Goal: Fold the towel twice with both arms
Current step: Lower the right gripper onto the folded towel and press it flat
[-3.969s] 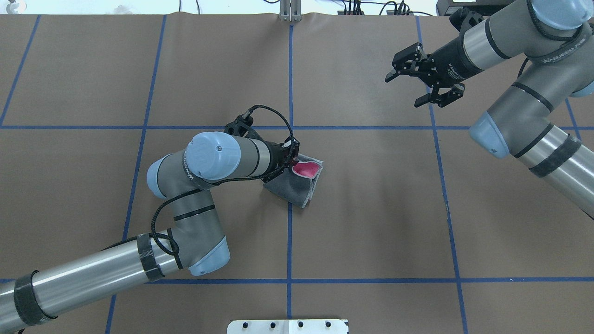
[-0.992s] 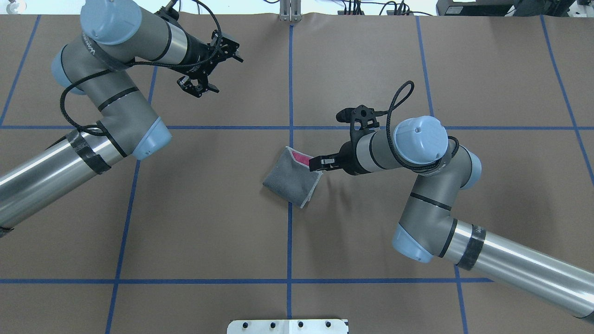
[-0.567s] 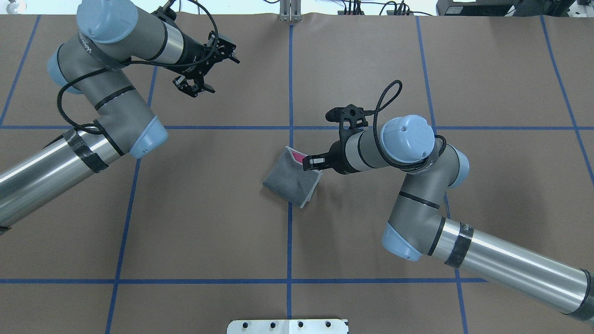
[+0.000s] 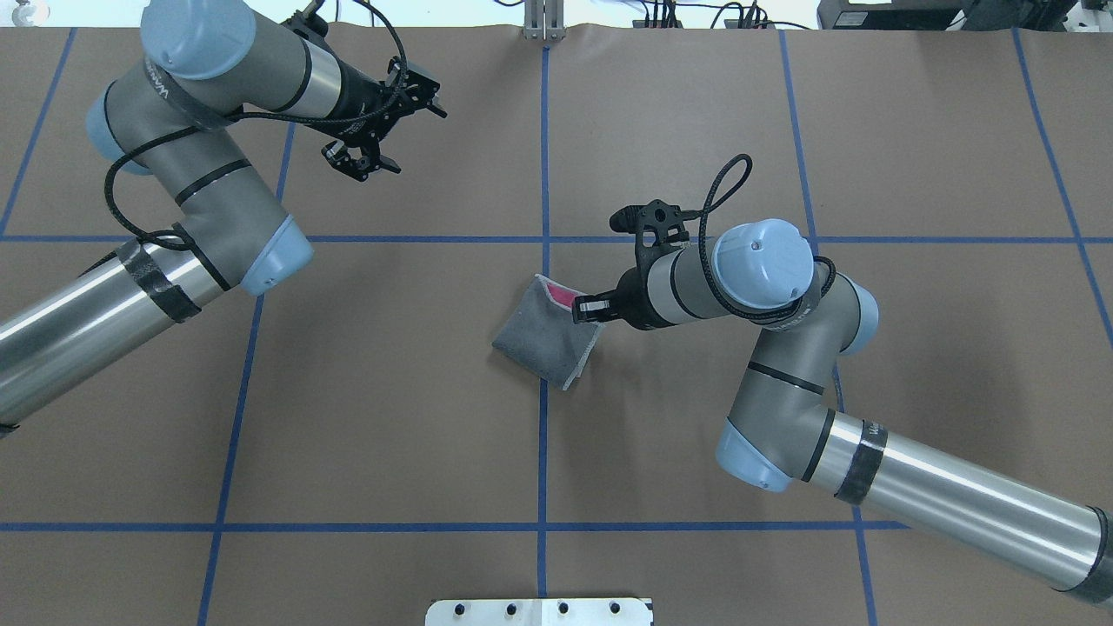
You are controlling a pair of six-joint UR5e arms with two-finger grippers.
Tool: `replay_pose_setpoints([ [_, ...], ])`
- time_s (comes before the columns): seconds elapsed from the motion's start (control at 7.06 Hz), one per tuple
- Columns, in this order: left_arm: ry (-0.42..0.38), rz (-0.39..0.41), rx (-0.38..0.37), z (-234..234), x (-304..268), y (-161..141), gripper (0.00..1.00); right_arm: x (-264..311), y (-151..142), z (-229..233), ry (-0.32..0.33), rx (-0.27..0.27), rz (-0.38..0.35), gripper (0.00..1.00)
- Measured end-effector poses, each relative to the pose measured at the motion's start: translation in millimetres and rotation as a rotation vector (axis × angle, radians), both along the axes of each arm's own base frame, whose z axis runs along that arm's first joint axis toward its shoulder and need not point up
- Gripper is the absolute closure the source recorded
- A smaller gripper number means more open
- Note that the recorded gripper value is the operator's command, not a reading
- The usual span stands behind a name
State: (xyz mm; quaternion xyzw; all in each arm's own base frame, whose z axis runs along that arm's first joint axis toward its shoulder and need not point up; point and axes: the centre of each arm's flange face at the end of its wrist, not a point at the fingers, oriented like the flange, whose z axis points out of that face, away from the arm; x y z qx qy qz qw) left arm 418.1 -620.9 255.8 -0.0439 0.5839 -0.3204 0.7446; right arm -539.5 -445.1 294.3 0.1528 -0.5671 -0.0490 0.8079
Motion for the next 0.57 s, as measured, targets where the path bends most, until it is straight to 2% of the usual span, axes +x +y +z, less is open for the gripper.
replay_pose_setpoints([
  [0.28,-0.001,0.001,-0.002,1.3,0.8,0.3,0.00,2.5,-3.2,4.8,0.015,0.031,-0.006,0.54],
  [0.57,-0.002,0.001,-0.003,2.2,0.9,0.3,0.00,-0.7,-0.6,8.1,0.021,0.032,-0.012,0.54],
])
